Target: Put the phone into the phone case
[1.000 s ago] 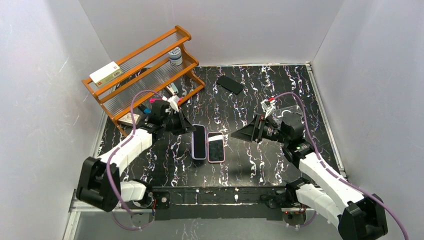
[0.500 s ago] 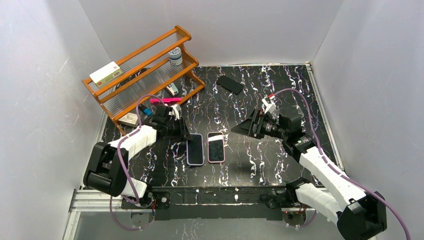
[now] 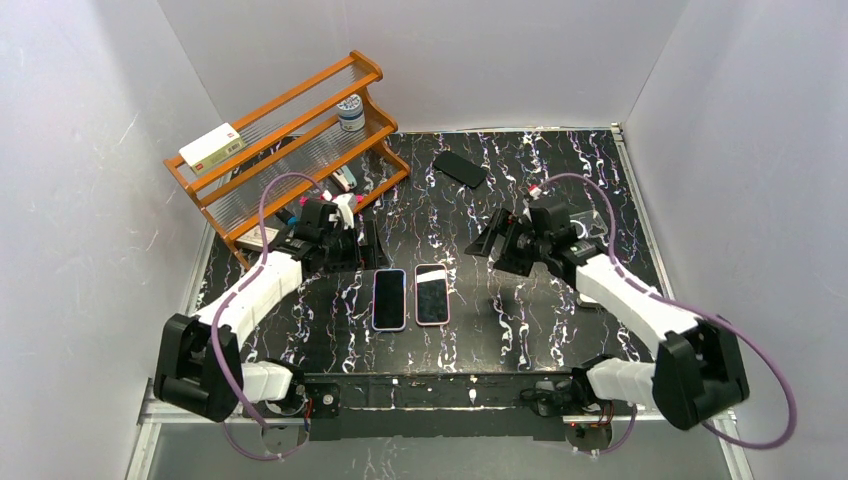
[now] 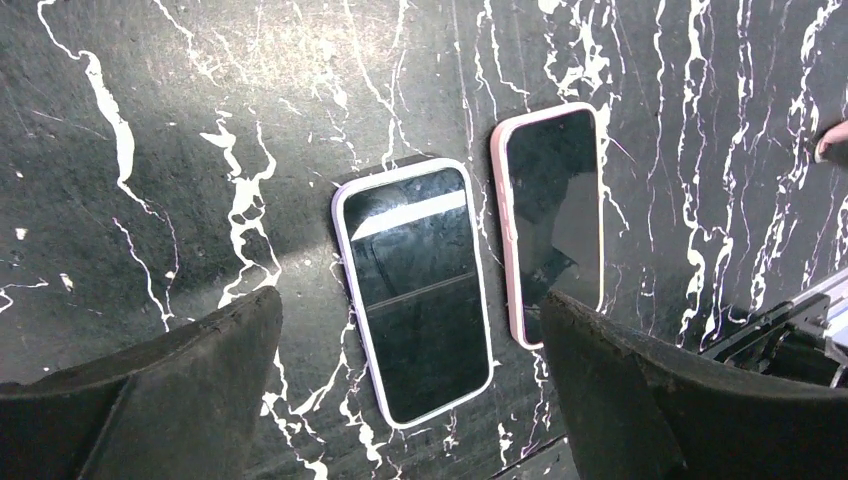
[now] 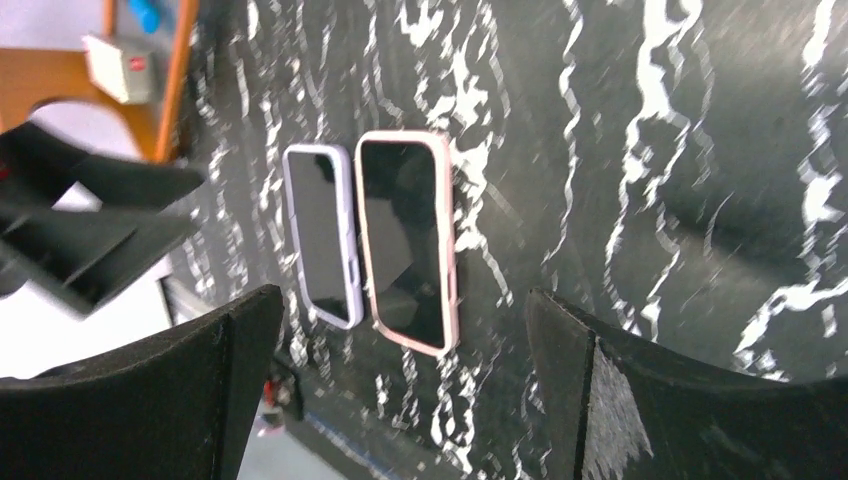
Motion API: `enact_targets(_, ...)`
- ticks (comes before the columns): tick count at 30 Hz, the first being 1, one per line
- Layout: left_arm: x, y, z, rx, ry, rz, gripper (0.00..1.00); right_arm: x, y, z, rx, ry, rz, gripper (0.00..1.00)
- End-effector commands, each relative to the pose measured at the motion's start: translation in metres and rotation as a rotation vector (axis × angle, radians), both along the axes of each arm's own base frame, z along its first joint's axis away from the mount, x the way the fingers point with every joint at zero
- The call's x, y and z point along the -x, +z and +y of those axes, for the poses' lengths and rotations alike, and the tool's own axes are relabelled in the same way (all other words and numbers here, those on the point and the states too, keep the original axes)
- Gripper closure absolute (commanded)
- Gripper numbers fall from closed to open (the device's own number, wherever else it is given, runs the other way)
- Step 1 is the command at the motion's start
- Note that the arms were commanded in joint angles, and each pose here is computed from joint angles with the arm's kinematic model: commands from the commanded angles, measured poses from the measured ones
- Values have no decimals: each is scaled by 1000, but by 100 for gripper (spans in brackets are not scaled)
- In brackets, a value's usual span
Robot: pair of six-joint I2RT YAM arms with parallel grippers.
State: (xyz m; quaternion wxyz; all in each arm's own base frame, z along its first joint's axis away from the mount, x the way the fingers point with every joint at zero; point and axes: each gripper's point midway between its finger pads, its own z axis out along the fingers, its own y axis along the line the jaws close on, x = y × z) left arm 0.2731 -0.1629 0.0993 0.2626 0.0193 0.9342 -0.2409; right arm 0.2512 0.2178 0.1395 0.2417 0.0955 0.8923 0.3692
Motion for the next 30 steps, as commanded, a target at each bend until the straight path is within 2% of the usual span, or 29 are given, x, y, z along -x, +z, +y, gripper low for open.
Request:
enact_targets(1,10,20,0,-6,-98,-78,2,-54,10,-8,151,-45,-138,1)
enact_targets(7,21,14,10,-45,-116,-132,2,-120,-1,-31,394,-105,-311,1)
enact_targets(10,19,19,12,-55,-101,-173,2,-156,7,-31,490,1,-514,1)
enact_targets(13,17,22,16,-83,-92,-192,2,-192,5,-41,607,16,-572,1)
enact_targets(15,17,24,16,-87,-94,-198,2,-210,0,-41,607,52,-559,1)
enact_targets(18,19,23,15,-100,-101,-200,2,-225,-22,-23,499,181,-509,1)
enact_targets(22,16,24,14,-121,-118,-206,2,-252,-54,-7,474,251,-465,1)
enact_targets(30,21,29,14,-154,-128,-236,2,-317,-81,5,535,325,-497,1)
